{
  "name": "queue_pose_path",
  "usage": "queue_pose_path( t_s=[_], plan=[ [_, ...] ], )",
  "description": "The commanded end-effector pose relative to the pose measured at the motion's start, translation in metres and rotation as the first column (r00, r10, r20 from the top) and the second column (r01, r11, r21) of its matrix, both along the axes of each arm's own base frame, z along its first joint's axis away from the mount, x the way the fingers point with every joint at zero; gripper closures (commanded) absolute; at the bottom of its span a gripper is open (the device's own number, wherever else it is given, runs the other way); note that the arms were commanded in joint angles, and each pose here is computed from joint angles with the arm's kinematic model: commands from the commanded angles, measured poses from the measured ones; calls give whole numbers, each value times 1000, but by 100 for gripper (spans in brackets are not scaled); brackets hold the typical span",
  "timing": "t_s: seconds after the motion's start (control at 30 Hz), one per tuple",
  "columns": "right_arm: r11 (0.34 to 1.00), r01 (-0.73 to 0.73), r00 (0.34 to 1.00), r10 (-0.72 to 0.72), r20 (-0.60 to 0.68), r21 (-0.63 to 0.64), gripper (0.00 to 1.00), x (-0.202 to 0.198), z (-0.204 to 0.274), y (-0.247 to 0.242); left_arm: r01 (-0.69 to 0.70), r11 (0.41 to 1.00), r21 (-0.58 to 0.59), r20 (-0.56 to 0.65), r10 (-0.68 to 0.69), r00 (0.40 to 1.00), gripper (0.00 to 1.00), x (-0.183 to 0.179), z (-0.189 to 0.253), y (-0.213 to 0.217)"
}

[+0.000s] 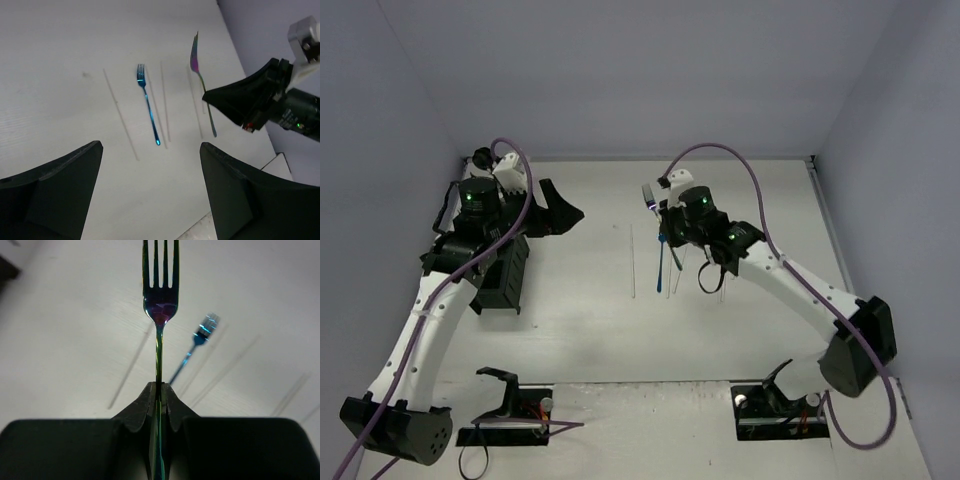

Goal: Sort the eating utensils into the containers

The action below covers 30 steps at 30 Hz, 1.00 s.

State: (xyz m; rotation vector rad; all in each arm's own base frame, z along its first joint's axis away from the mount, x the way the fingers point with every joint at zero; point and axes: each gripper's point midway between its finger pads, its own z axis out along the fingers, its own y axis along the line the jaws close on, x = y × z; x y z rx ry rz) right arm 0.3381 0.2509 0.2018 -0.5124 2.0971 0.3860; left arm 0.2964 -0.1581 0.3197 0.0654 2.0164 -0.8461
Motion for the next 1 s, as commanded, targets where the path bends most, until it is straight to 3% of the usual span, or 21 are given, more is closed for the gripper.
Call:
queue_pose_path(
  t_s=[0.0,0.33,0.53,0.63,0.73,0.77,0.83,0.97],
  plan=[
    [975,-204,972,190,140,93,100,-31,54,41,109,988,-108,135,-94,986,24,0,54,-37],
    [915,-356,920,307,245,190,100,-69,102,86,105,992,-65,173,-92,981,26,9,54,-73],
    [902,-376,912,320,255,213,100,-74,106,92,52,998,17,148,-54,988,37,19,34,-76],
    [903,-373,914,317,254,213,100,-74,105,92,48,998,36,151,-53,987,59,19,30,-78],
    [907,-364,918,310,248,212,99,-73,102,91,22,998,61,183,-33,983,91,19,34,-76],
    [909,-359,920,306,246,211,97,-72,100,91,13,997,70,194,-27,981,97,19,35,-74],
    [912,-353,923,302,239,209,89,-71,97,92,-18,995,96,216,-4,976,100,20,36,-66],
    [923,-327,932,279,233,203,58,-66,93,90,-85,982,166,229,46,972,100,22,31,-48]
  ],
)
